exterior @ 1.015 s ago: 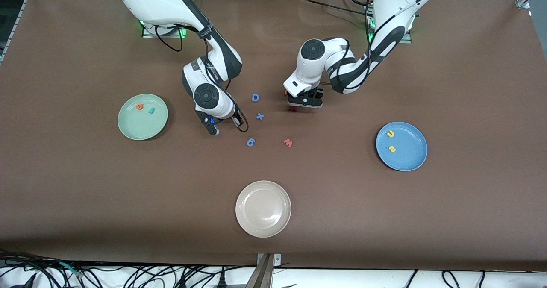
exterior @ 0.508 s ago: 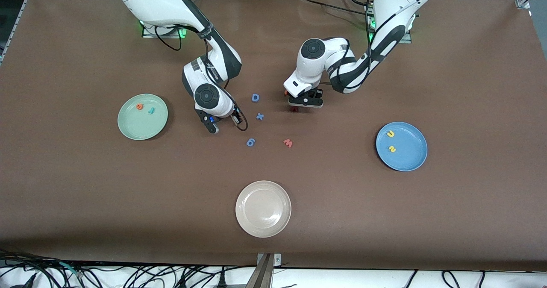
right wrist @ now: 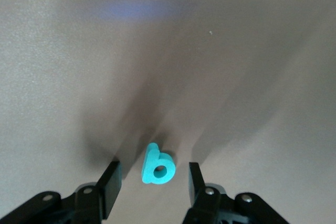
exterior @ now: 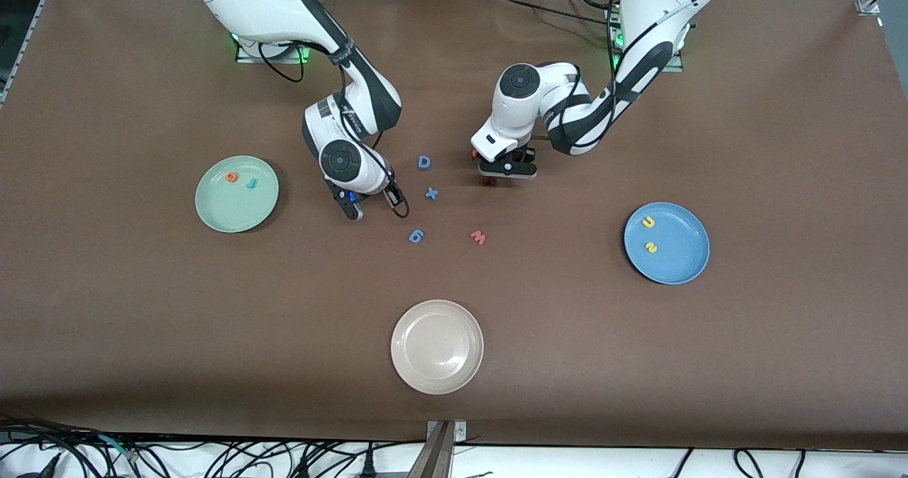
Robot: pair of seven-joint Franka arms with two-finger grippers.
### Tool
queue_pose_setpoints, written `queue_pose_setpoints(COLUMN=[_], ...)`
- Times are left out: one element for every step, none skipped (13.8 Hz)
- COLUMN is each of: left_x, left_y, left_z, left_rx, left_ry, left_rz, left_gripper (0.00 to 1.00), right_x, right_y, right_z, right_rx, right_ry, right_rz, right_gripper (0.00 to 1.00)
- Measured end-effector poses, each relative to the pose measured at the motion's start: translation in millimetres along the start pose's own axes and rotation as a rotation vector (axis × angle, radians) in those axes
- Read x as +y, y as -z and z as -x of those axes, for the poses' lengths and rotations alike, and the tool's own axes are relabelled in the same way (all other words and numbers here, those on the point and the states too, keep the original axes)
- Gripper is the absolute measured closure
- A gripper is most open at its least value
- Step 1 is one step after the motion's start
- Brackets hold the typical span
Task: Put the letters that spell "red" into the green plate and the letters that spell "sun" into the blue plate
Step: 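Grasp the green n with the left gripper while the right grasps cyan b, then drop the green n on the blue plate while the right drops b on green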
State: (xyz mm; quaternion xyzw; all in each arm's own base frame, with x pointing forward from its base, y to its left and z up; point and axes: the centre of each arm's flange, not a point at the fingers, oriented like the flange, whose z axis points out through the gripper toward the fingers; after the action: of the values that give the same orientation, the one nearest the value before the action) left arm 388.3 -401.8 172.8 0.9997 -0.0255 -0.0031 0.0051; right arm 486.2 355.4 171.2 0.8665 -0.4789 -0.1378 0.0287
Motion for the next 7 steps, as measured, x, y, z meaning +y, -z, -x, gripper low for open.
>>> queue_pose_setpoints(left_x=[-3, -9, -18, -30, -45, -60, -79], left_y=[1, 3, 6, 10, 14, 19, 25], left_z=[-4, -11, -21, -33, -47, -62, -78], left_rx=[0.002, 0.005, 0.006, 0.007, 0.006, -0.002, -0.023], left_ry=[0.009, 0.022, 0.034, 0.038, 0.032, 0.021, 0.004], left_rz=[-0.002, -0.010, -0.028, -0.050, -0.072, -0.089, -0.104], left_gripper=[0.73, 0.73, 0.73, 0.73, 0.73, 0.73, 0.73], right_x=[2, 6, 9, 11, 13, 14, 14], right_y=[-2, -3, -3, -2, -1, -1, -1], right_z=[0, 1, 1, 1, 1, 1, 1], right_rx=[0.001, 0.005, 0.008, 0.010, 0.011, 0.012, 0.012], right_ry=[-0.002, -0.002, -0.001, -0.001, -0.001, -0.002, -0.002], right_rz=[-0.018, -0.036, -0.047, -0.052, -0.052, -0.050, -0.053], right_gripper=[0.40, 0.40, 0.40, 0.40, 0.42, 0.44, 0.53])
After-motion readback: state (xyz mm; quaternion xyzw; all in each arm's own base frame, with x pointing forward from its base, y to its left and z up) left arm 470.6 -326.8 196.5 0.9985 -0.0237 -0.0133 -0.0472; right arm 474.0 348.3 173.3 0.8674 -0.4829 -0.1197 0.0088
